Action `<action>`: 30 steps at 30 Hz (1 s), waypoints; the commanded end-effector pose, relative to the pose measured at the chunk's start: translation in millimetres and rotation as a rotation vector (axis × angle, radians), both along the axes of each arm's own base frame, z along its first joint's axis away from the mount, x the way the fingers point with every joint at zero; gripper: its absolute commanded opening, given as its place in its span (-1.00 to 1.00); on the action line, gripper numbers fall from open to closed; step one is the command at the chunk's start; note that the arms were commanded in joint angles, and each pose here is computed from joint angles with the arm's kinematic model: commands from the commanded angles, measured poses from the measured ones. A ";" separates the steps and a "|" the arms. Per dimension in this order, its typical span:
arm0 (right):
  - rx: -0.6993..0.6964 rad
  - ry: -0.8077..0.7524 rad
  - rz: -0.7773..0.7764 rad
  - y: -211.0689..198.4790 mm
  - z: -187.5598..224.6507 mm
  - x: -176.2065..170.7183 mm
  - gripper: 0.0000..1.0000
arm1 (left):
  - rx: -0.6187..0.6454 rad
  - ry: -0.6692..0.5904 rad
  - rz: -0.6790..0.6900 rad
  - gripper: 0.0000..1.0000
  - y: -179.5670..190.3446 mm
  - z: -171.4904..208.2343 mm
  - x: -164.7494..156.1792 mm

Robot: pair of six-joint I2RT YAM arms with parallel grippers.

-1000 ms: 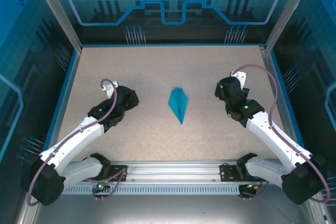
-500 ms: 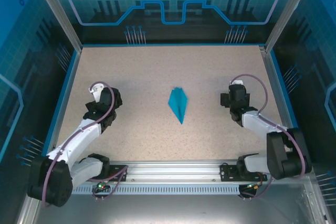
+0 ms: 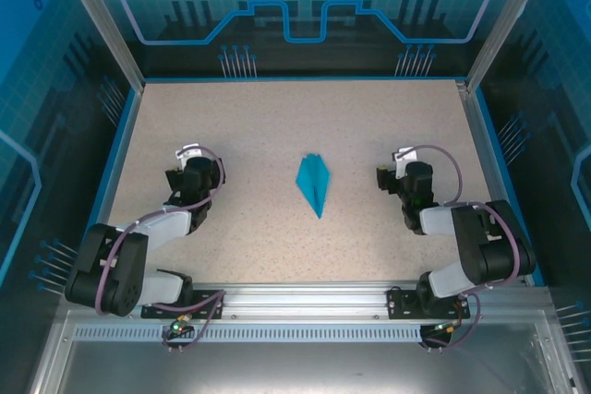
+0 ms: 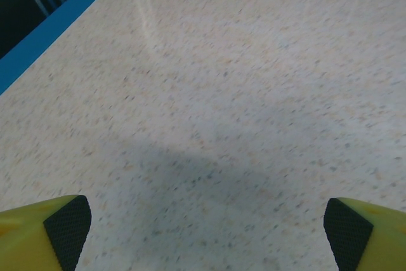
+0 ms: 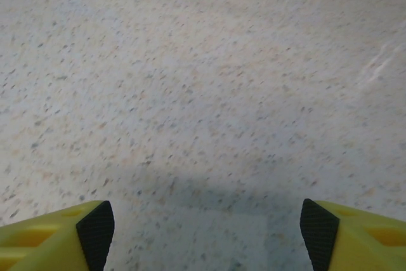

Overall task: Fold a paper plane with a square sheet of paper (pick it up from the middle)
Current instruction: Reset both arms

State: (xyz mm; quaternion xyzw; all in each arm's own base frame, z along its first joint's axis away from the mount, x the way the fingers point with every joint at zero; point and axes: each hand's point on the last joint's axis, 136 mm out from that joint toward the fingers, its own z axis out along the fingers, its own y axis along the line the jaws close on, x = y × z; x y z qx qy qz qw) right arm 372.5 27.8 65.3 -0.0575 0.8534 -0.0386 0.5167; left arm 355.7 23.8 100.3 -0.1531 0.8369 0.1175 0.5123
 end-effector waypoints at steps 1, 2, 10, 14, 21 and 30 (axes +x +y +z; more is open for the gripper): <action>0.012 -0.124 0.039 5.2 31.5 18.3 0.98 | 0.002 -0.133 -0.070 0.97 -2.5 22.2 13.9; 0.016 -0.108 0.025 2.7 30.0 19.7 0.99 | 0.002 -0.127 -0.085 0.97 -3.3 21.3 15.3; 0.035 -0.099 -0.006 -4.5 30.1 22.8 0.99 | -0.010 -0.123 -0.231 0.97 -19.0 3.9 34.2; 0.035 -0.097 -0.005 -4.4 29.5 22.8 0.99 | -0.052 -0.104 -0.223 0.97 -13.3 -9.1 35.9; 0.051 -0.089 0.003 -5.7 29.3 23.6 0.99 | -0.074 -0.116 -0.221 0.97 -9.2 -8.4 37.0; 0.048 -0.090 0.005 -5.0 29.4 23.6 0.99 | -0.072 -0.115 -0.225 0.97 -10.0 -8.1 37.6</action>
